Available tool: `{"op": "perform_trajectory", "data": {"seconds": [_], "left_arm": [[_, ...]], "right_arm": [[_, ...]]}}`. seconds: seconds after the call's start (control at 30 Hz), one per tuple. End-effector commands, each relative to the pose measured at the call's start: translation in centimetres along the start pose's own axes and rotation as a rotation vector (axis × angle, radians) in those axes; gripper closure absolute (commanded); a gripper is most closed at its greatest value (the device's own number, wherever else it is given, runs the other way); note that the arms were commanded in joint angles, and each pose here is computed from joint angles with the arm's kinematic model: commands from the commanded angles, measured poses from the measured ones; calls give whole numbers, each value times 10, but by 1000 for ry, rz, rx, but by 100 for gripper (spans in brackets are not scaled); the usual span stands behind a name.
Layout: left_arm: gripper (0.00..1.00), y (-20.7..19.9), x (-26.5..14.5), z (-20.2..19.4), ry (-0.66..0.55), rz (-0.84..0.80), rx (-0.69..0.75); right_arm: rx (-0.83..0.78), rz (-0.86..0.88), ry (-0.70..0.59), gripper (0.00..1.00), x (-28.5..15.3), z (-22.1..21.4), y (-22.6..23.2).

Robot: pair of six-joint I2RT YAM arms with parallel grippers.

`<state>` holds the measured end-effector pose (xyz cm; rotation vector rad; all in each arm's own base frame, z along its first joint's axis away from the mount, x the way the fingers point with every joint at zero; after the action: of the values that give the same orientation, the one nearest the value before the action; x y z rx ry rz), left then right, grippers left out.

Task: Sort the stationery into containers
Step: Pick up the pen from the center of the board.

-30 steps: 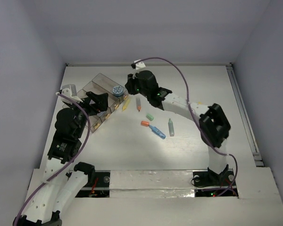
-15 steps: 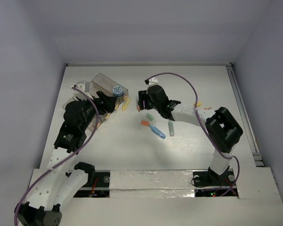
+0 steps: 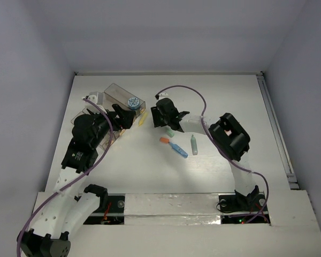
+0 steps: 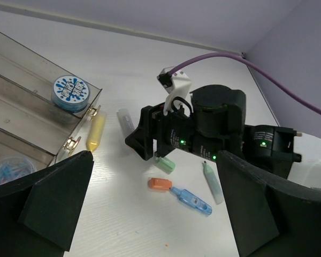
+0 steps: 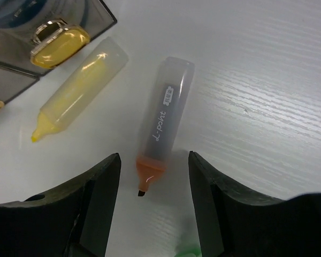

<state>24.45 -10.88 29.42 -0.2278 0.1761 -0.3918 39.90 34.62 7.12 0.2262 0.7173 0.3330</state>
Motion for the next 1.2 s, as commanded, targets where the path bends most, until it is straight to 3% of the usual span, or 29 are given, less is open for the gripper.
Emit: {"op": "perform_trajectory", "data": {"seconds": [0.0,0.17,0.33,0.4,0.57,0.63,0.77,1.17], "left_arm": [[1,-7,1,14,-58,-51,21],[1,-7,1,13,-53,-53,20],[3,-8,1,13,-53,-57,20],[4,-8,1,13,-54,-60,22],[11,-7,3,11,-42,-64,20],[12,-8,5,8,-26,-80,22],[19,-11,15,-5,49,-130,-11],[30,-15,27,-20,102,-249,-119]], "right_arm": [[-7,-19,-37,42,8,13,1],[-38,-67,-8,55,18,2,-8],[-76,-74,-17,82,11,3,-13],[-91,-48,-47,88,1,8,-12],[-227,136,-168,89,-65,46,7],[-301,191,-158,89,-85,44,8],[-321,376,-220,87,-152,56,30],[-414,670,-256,84,-213,45,105]]}}
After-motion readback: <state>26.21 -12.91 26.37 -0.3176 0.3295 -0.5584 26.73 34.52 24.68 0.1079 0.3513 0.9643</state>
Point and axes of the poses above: each gripper's point midway between its finger pads, its own x axis out along the fingers, its own y axis along the line the jaws close on, z = x × y, the point moved 4 cm from there along -x, back along the fingers, and after that the axes turned 13 degrees about x, right-handed, at the moved point
